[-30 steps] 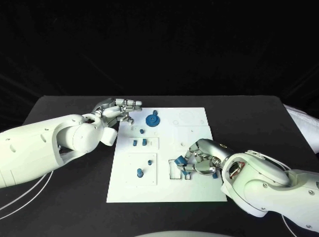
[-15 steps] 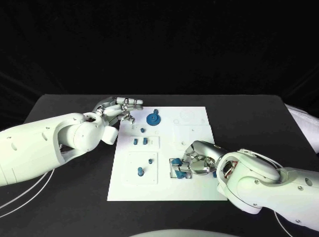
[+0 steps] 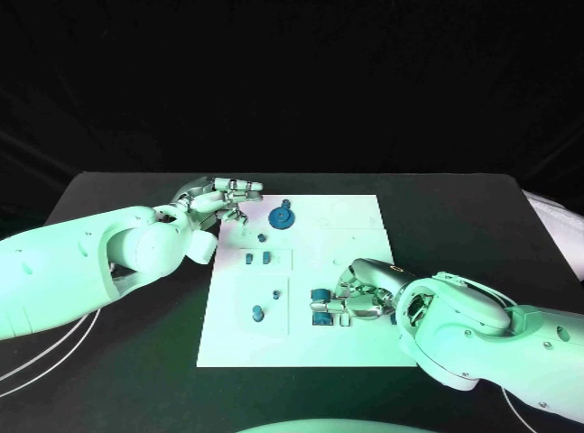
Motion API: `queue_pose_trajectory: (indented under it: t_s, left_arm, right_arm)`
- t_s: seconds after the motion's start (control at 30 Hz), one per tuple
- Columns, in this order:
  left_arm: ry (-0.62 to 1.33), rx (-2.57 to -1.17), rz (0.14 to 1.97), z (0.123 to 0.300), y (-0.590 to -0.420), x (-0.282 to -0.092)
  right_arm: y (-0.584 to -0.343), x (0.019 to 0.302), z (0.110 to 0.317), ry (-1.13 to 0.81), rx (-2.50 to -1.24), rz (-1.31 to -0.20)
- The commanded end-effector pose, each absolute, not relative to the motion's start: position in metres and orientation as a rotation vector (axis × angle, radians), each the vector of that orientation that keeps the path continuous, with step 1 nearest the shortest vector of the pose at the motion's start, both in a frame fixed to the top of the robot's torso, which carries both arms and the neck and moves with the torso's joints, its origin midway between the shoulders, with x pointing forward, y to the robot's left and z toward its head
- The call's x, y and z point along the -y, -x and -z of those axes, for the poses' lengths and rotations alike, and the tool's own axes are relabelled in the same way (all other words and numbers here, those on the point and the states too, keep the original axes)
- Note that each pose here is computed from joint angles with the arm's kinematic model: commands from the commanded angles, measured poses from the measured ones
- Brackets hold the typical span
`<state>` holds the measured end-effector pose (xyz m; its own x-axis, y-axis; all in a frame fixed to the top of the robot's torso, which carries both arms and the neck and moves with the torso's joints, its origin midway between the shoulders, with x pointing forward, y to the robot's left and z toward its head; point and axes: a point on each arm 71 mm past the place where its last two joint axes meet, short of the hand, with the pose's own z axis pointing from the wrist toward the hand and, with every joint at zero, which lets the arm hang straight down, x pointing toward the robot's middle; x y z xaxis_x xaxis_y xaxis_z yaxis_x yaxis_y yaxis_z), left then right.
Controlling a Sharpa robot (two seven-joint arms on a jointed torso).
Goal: Assemble the parts on the task board
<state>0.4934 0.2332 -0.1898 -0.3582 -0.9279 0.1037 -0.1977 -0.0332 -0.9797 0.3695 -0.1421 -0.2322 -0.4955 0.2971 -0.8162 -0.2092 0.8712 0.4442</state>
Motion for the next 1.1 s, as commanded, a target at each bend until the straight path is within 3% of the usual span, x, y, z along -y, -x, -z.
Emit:
queue_pose_trajectory:
  t_s: [0.03, 0.77, 1.1]
  left_arm:
    - [1.186, -1.604, 1.469, 0.189, -0.493, -0.231]
    - [1.188, -1.608, 1.468, 0.190, -0.493, -0.232]
    - [1.192, -1.604, 1.460, 0.190, -0.493, -0.234]
  right_arm:
    - [-0.369, 0.141, 0.232, -0.015, -1.993, -0.592]
    - [-0.367, 0.141, 0.232, 0.081, -1.959, -0.557]
    - [-0.358, 0.168, 0.221, 0.051, -2.018, -0.744]
